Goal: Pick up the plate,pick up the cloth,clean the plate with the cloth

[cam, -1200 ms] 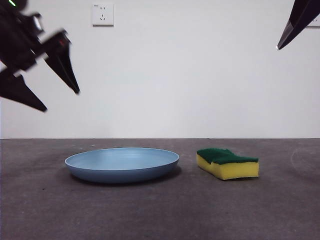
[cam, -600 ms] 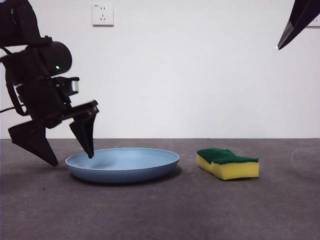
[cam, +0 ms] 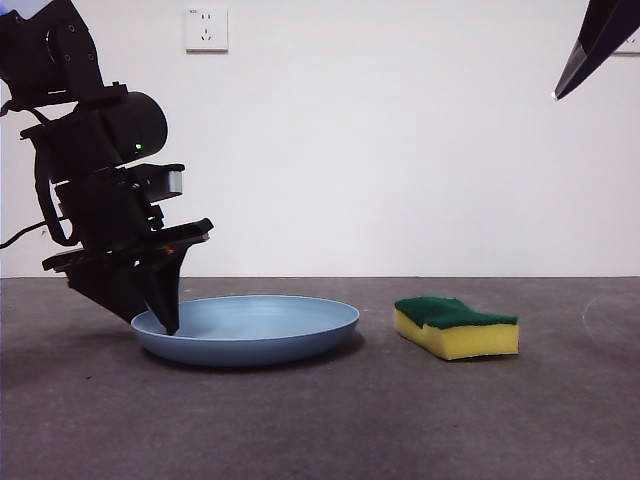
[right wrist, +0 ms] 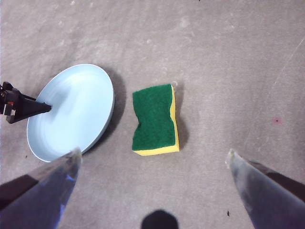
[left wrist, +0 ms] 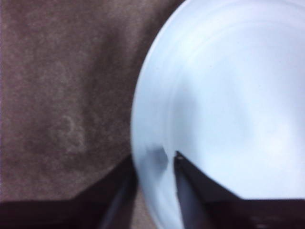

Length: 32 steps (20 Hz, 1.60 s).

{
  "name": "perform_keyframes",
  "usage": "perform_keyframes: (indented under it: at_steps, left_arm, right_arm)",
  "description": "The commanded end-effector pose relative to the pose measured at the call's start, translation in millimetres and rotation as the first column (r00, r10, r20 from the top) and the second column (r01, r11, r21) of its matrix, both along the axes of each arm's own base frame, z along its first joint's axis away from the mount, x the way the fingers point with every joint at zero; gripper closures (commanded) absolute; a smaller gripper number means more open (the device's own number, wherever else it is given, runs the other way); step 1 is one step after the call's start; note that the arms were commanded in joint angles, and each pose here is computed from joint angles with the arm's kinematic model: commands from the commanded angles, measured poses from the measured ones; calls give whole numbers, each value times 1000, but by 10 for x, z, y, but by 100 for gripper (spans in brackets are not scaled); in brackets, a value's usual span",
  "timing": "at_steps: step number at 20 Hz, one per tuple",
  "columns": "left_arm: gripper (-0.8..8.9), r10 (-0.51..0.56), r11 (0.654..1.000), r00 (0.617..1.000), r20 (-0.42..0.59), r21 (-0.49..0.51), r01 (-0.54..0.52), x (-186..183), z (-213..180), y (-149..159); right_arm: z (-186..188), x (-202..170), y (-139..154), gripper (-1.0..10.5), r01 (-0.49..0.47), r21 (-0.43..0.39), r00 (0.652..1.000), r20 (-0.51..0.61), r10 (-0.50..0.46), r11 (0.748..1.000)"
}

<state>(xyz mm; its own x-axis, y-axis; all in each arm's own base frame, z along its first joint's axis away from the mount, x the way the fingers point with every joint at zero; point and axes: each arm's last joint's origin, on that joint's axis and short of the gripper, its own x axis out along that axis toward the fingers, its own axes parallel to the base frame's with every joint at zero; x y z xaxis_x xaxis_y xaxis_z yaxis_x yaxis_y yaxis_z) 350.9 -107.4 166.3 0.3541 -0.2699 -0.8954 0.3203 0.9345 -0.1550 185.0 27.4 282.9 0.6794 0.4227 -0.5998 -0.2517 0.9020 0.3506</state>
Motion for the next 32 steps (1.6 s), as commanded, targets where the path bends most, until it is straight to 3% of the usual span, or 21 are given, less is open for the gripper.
perform_keyframes:
  at_steps: [1,5,9,13,17,19,25,32]
  left_arm:
    - [822,-25,1000,1000,-4,14,25,-1,-50,-14]
    - [822,-29,1000,1000,6,4,29,-21,20,-11]
    - [822,-28,1000,998,57,-9,29,-88,254,10]
    - [822,-29,999,990,135,-28,33,-226,608,51]
    - [822,-26,998,977,212,-47,37,-420,965,109]
    - [822,-32,998,968,249,-50,46,-511,1107,136]
    - [822,-42,997,958,284,-48,58,-666,1290,182]
    - [822,-43,997,961,275,-43,57,-674,1283,185]
  right_arm:
    - [15,4,4,350,0,5,1000,7,-1,1000]
    - [-1,32,16,353,-42,-7,999,9,43,999]
    - [44,191,93,401,-130,-6,990,-55,129,992]
    - [154,489,342,447,-273,-75,960,-90,266,959]
    - [122,823,667,447,-304,-239,952,-126,281,922]
    - [-4,986,828,447,-326,-313,944,-166,286,892]
    - [-645,1361,1061,446,-401,-343,899,-326,292,850]
    - [-1038,1517,1123,447,-424,-333,876,-389,287,843]
